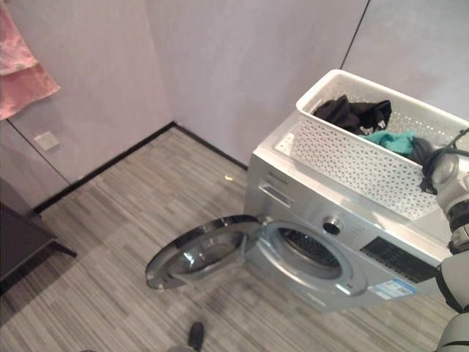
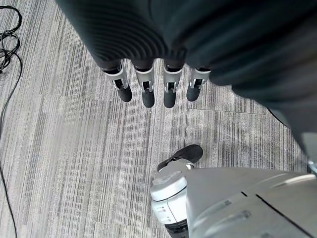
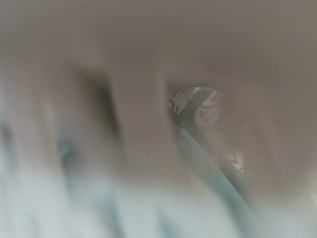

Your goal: Grab the laundry basket,head to the washer,open it,put in the laundry and shut it.

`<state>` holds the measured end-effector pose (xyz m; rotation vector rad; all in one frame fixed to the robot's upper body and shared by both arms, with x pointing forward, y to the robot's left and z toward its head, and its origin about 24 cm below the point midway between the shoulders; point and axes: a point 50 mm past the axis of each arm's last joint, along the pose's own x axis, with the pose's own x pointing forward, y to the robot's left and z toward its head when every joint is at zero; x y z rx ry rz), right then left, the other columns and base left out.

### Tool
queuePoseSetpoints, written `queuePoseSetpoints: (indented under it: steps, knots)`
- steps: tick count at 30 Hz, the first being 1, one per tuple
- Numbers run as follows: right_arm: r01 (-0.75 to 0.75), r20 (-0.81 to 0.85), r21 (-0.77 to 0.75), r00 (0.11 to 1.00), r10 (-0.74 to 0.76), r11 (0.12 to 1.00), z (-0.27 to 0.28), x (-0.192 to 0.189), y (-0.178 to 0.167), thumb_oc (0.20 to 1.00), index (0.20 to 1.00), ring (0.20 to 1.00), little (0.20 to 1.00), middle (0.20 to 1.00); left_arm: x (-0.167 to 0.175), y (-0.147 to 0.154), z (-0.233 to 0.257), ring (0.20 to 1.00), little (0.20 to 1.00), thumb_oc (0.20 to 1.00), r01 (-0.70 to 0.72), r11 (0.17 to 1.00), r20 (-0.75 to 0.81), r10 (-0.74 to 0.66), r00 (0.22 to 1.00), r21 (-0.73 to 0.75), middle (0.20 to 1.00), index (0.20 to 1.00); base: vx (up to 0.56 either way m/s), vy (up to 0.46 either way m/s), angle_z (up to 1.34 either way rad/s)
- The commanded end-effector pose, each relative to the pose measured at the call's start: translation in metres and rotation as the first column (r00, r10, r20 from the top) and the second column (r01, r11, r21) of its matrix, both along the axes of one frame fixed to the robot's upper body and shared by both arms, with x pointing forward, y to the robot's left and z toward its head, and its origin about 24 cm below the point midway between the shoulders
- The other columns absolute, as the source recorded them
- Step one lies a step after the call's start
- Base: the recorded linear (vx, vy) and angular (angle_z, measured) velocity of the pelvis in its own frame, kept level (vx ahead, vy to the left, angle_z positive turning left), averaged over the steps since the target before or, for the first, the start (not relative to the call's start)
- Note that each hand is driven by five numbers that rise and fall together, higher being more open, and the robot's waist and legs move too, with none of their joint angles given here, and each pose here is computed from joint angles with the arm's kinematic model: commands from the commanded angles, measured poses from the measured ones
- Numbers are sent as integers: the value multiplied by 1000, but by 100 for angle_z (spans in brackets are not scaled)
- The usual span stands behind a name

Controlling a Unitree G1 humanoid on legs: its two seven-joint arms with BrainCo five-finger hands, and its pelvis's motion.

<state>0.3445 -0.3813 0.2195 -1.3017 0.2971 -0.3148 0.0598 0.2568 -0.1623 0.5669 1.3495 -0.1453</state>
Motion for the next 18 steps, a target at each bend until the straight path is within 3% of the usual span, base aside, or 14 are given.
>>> queuePoseSetpoints:
  steps: [1,6,10,18]
  knots:
    - [58,221,59,973,-70,997,28,0,-3,200,200,200,200,200,-5,-19,-6,1000,1000,1000,-5,1000,-31,4,1000,-27,1000,1000,0,0,0]
    - [48,407,249,901,-149,967,37,-3,-6,200,200,200,200,200,-4,-16,-6,1000,1000,1000,-9,1000,-26,9,1000,-2,1000,1000,0,0,0]
    - [-42,525,420,826,-205,906,53,1,-2,200,200,200,200,200,-6,-11,-5,1000,1000,1000,-46,999,-21,47,999,20,1000,1000,-8,2,0]
    - [-236,657,530,721,-219,814,92,10,18,200,200,200,200,200,-1,-4,-2,1000,1000,1000,-99,994,22,98,995,39,1000,1000,-10,1,0]
